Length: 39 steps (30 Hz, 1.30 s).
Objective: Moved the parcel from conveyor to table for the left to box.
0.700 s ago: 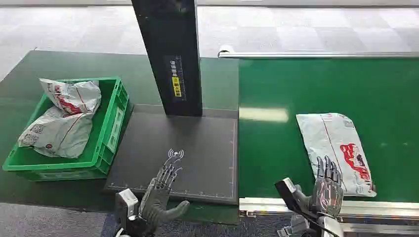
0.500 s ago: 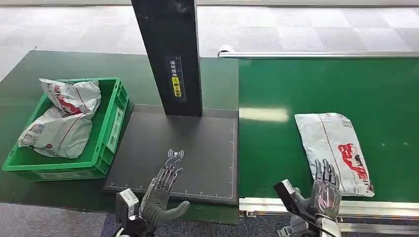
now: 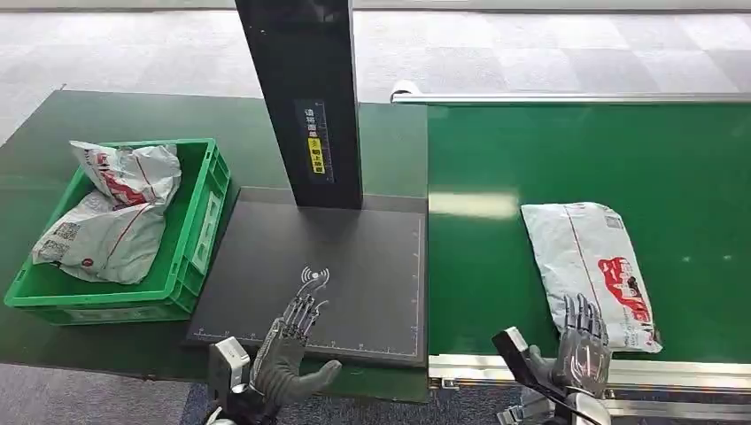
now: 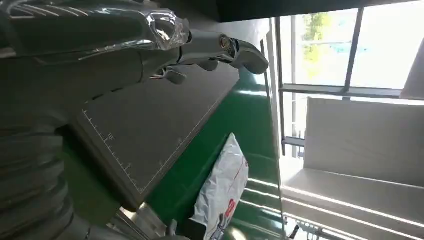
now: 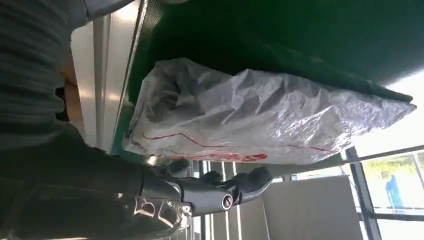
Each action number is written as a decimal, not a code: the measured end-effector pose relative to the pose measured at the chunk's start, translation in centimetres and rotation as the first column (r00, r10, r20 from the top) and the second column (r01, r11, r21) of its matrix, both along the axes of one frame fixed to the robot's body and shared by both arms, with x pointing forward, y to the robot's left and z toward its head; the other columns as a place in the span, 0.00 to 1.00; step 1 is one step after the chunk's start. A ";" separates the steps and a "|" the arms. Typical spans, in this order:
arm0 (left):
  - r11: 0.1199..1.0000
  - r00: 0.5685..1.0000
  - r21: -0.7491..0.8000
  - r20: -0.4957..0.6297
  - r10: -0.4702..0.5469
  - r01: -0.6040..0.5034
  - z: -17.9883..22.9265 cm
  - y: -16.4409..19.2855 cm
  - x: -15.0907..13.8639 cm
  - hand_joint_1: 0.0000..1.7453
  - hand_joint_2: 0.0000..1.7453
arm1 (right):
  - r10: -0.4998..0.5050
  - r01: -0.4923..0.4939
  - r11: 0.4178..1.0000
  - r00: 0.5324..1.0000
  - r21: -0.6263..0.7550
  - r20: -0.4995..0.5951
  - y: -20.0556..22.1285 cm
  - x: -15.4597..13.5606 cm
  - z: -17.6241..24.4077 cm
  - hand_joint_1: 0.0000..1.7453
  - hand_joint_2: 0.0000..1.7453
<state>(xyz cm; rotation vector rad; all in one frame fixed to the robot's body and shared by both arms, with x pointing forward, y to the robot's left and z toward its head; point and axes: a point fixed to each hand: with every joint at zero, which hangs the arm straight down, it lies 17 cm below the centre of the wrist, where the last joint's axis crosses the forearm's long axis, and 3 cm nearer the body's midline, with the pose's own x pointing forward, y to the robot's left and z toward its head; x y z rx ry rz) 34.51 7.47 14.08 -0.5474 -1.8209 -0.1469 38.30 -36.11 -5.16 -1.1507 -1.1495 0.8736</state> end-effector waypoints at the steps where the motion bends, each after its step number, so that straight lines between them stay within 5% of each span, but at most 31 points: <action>1: 1.000 1.000 0.000 0.000 0.000 0.000 0.0 0.0 0.0 0.00 1.00 | -0.002 0.002 1.000 1.000 -0.001 -0.003 -0.1 0.0 -0.1 0.00 1.00; 29: 1.000 1.000 0.003 0.000 -0.011 0.011 -0.1 -0.1 -0.1 0.00 1.00 | -0.042 0.041 0.998 0.999 -0.053 -0.027 -2.9 -0.3 -0.3 0.00 1.00; 30: 1.000 1.000 0.004 -0.001 -0.011 0.011 -0.1 -0.1 -0.1 0.00 1.00 | -0.043 0.041 0.998 0.999 -0.052 -0.029 -3.0 -0.3 -0.3 0.84 1.00; 31: 1.000 1.000 0.004 -0.001 -0.008 0.008 -0.1 -0.1 -0.1 0.00 1.00 | -0.044 0.042 0.998 0.999 -0.050 -0.031 -3.0 -0.3 -0.4 1.00 1.00; 39: 1.000 1.000 0.006 -0.011 -0.006 0.006 -0.4 0.0 -0.2 0.00 1.00 | -0.046 0.045 0.999 0.998 -0.030 -0.052 -2.9 -0.6 -1.1 1.00 1.00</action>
